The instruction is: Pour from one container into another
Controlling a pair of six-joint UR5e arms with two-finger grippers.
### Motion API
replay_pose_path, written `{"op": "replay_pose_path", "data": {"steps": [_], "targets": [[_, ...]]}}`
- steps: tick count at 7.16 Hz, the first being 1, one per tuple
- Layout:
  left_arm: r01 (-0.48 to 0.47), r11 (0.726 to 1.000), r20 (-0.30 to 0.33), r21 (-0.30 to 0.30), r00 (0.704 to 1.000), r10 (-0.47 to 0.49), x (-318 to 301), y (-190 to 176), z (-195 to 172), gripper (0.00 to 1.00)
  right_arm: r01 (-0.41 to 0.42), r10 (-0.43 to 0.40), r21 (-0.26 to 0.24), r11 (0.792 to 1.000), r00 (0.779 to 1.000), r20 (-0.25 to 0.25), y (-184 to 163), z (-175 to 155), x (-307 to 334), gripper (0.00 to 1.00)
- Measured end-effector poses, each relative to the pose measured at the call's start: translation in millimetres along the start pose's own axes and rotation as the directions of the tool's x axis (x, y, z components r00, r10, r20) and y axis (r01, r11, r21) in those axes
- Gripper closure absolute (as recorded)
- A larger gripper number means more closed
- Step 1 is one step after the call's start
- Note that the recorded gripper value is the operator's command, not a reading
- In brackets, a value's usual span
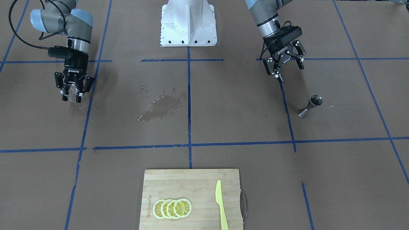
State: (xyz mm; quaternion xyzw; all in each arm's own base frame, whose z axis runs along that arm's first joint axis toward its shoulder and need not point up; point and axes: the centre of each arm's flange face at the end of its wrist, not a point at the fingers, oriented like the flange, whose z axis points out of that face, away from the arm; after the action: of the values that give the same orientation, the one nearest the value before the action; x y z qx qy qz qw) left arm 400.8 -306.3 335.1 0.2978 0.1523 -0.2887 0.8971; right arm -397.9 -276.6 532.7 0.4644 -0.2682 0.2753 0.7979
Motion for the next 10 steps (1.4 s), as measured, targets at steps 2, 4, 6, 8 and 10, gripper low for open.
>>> {"op": "replay_pose_path", "data": {"steps": [2,4,6,8,10], "targets": [[-0.071,0.997,-0.021,-0.026,0.997,0.071,-4.6,-30.8,-10.3,0.0,0.034,-0.034,0.004,0.999,0.999,-0.001,16.5,1.0,6.5,0.96],[-0.102,0.994,-0.037,-0.026,0.994,0.101,-5.0,-53.8,-15.6,0.0,0.048,-0.048,0.002,0.999,0.999,0.003,24.9,-0.2,7.5,0.39],[-0.119,0.992,-0.055,-0.038,0.992,0.117,-10.7,-79.9,-23.0,0.0,0.053,-0.053,0.003,0.999,0.999,0.006,28.3,-0.6,7.2,0.0],[-0.129,0.991,-0.062,-0.032,0.99,0.127,-16.2,-98.6,-26.3,0.0,0.046,-0.046,0.003,0.999,0.999,0.013,25.5,-3.3,3.5,0.0],[-0.133,0.991,-0.068,-0.024,0.989,0.131,-18.5,-110.9,-28.6,0.0,0.04,-0.039,-0.024,0.999,0.999,0.022,20.8,-10.1,-2.4,0.0]]}}
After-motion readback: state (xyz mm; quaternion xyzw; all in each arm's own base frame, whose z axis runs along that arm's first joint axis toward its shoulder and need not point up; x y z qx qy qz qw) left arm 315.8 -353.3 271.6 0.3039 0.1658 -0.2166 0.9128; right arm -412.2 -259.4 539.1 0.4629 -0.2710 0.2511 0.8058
